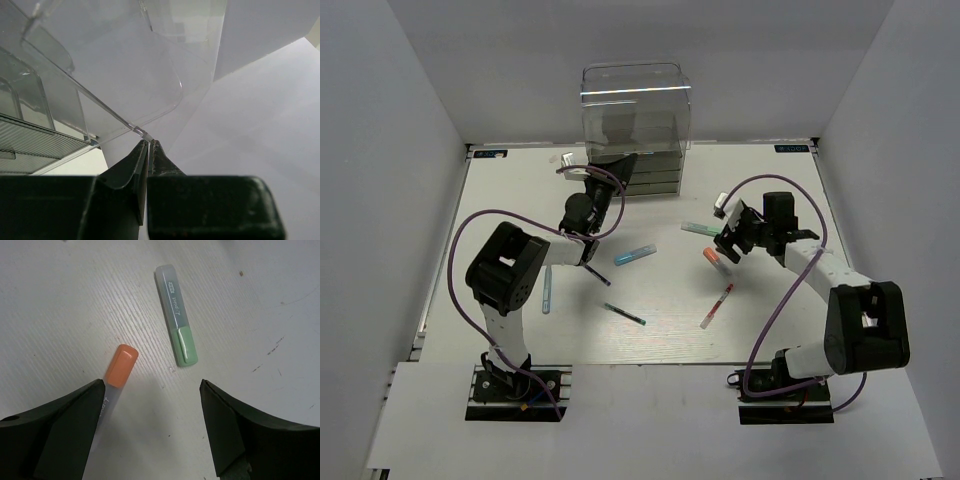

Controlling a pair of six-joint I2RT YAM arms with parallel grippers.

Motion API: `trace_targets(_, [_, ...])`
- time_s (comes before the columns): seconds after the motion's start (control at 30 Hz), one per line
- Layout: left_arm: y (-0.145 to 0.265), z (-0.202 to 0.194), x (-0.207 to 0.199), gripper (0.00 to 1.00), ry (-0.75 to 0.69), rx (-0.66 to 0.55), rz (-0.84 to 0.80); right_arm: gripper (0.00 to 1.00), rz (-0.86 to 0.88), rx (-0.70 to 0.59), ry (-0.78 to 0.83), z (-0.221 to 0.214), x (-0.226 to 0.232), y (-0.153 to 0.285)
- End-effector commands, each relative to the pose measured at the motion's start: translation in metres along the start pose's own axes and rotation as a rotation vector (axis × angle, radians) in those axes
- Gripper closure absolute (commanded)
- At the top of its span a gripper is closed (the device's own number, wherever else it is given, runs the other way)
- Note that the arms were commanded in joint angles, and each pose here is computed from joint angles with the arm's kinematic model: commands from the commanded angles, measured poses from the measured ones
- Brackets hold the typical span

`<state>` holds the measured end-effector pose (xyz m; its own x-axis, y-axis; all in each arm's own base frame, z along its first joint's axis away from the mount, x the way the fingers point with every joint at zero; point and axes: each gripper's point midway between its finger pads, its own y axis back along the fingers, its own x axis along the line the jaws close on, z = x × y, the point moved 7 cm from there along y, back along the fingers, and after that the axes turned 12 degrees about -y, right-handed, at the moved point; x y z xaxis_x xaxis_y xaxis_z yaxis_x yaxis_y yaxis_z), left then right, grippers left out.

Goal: Sort the stationery into containers
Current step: Open the storage box at the center of the board, then pick up the pen from the center of the board.

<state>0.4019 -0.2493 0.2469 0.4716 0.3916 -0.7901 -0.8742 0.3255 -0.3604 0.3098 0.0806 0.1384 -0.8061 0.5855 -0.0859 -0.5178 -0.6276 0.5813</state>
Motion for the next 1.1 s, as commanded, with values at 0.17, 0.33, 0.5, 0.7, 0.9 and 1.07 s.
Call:
trace_targets(0.17, [-0.004, 0.06, -0.079, 0.95, 0.042, -0.239, -0.293, 0.13, -0.049, -0.039, 0.085, 0.015, -0.015, -0.007])
trace_targets(0.33, [-0.004, 0.06, -0.079, 0.95, 0.042, -0.239, -0.293, 0.12, -0.08, -0.006, 0.127, 0.012, -0.022, -0.02])
trace_targets(0.5, [-0.004, 0.06, -0.079, 0.95, 0.042, -0.239, -0.293, 0.12, -0.074, 0.016, 0.14, 0.015, -0.031, -0.034])
trace_targets(0.7, [-0.004, 0.062, -0.082, 0.95, 0.043, -0.244, -0.3, 0.12, -0.01, 0.032, 0.134, 0.018, -0.035, -0.051])
trace_targets(0.9, [-0.002, 0.061, -0.08, 0.95, 0.042, -0.239, -0.293, 0.14, 0.037, 0.081, 0.153, 0.012, -0.039, -0.063])
trace_targets(1.07, [-0.001, 0.063, -0.08, 0.95, 0.044, -0.246, -0.287, 0.17, 0.071, 0.121, 0.132, 0.003, -0.04, -0.074])
